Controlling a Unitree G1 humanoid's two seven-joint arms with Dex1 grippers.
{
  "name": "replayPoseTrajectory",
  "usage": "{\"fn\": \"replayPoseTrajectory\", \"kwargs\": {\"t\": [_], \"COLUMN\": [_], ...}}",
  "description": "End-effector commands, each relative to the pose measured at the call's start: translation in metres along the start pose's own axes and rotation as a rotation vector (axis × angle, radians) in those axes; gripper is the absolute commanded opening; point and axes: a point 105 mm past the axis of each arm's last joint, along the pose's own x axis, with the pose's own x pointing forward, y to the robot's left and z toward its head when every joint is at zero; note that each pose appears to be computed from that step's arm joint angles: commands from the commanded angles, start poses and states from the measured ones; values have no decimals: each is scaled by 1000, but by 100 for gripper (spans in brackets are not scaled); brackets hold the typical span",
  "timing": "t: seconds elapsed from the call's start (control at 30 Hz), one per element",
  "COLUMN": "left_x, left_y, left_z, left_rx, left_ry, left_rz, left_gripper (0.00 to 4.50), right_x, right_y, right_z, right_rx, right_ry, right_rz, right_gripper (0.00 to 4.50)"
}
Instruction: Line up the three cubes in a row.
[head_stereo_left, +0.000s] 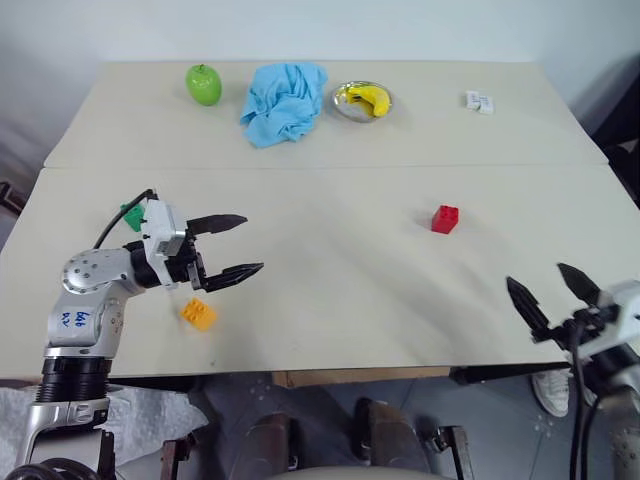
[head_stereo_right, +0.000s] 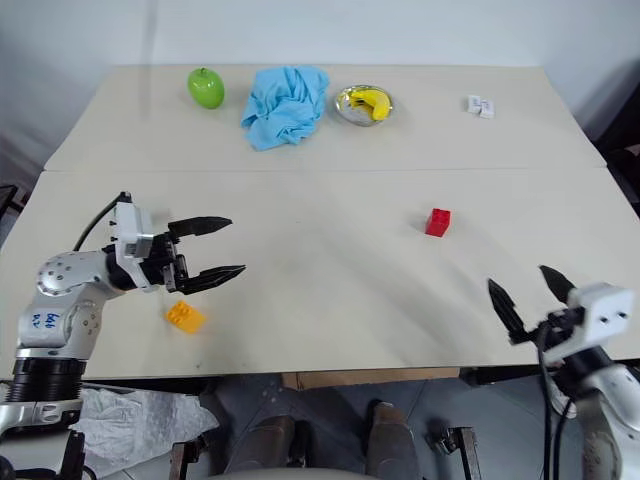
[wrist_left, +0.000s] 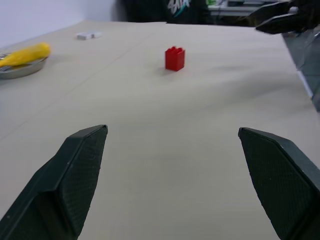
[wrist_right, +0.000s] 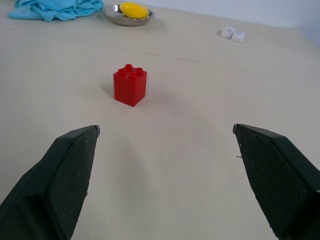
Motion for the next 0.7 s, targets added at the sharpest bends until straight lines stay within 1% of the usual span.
{"fn": "replayPoseTrajectory", "kwargs": {"t": [0.03, 0.1, 0.2, 0.37, 0.47, 0.53, 0.7], "left_x": [1, 2, 2, 0, 0, -1, -2], "left_y": [0, 0, 1, 1, 0, -1, 0], "left_z": [-4, -2, -2, -1, 0, 0, 2], "left_rx": [-28, -26, -18, -5, 2, 10, 24], "left_ry": [10, 9, 17, 30, 43, 52, 56], "left_rz": [0, -2, -7, -7, -10, -16, -9], "left_gripper": [446, 446, 446, 446, 446, 446, 446], "right_x": [27, 45, 76, 108, 128, 137, 145], "right_y": [14, 17, 25, 35, 35, 33, 22], "right_z": [13, 17, 30, 37, 39, 38, 34], "right_rx": [-28, -41, 4, 32, 41, 26, 0], "right_ry": [65, 104, 143, 193, 205, 208, 211], "right_rz": [12, -4, -20, -57, -122, -167, -279], "right_gripper": [450, 450, 450, 450, 450, 450, 450]}}
